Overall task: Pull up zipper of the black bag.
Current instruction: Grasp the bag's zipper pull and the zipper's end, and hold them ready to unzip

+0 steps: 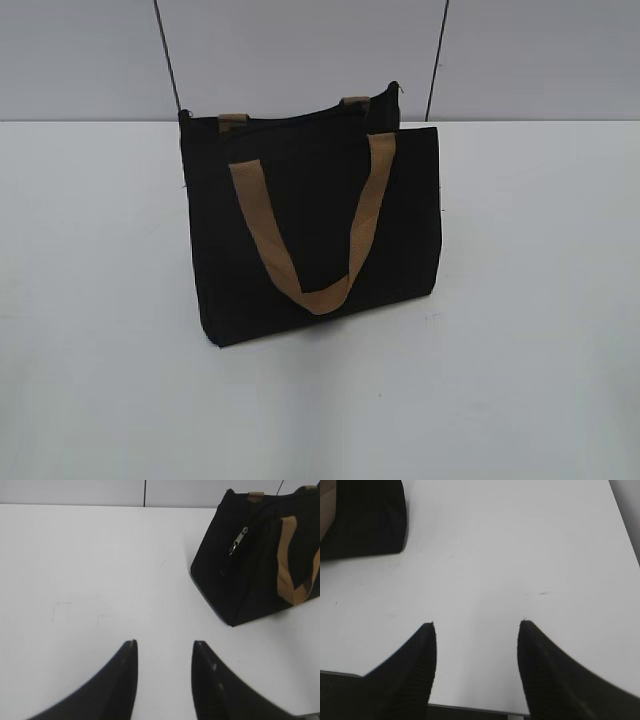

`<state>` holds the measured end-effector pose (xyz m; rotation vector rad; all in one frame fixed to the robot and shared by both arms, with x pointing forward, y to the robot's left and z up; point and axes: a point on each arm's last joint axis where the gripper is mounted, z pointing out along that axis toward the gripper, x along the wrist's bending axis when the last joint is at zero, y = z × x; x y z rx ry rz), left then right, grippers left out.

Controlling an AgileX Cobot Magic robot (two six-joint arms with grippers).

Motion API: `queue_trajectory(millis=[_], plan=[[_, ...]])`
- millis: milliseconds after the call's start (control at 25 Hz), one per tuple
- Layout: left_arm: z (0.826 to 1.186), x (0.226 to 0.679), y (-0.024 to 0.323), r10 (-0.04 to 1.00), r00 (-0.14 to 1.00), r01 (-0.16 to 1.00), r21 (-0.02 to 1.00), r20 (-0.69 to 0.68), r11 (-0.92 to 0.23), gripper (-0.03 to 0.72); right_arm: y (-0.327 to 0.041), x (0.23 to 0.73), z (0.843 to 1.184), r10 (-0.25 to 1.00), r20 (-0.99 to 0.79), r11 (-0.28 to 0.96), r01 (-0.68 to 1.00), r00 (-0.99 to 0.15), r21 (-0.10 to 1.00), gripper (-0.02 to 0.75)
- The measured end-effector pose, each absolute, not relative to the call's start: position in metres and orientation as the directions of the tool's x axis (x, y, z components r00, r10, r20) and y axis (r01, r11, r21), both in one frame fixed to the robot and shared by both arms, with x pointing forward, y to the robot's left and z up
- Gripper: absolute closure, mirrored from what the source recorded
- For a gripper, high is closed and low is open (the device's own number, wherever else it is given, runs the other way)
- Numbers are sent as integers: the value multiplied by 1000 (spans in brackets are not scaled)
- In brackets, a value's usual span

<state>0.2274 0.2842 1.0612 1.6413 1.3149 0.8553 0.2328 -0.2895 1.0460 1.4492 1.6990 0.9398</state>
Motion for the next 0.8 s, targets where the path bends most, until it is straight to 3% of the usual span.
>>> queue_trajectory(millis=[800], plan=[[1061, 227, 284, 977, 215, 400, 912, 5, -92, 411, -290, 233, 1046, 991, -55, 109, 480, -126, 871, 328]])
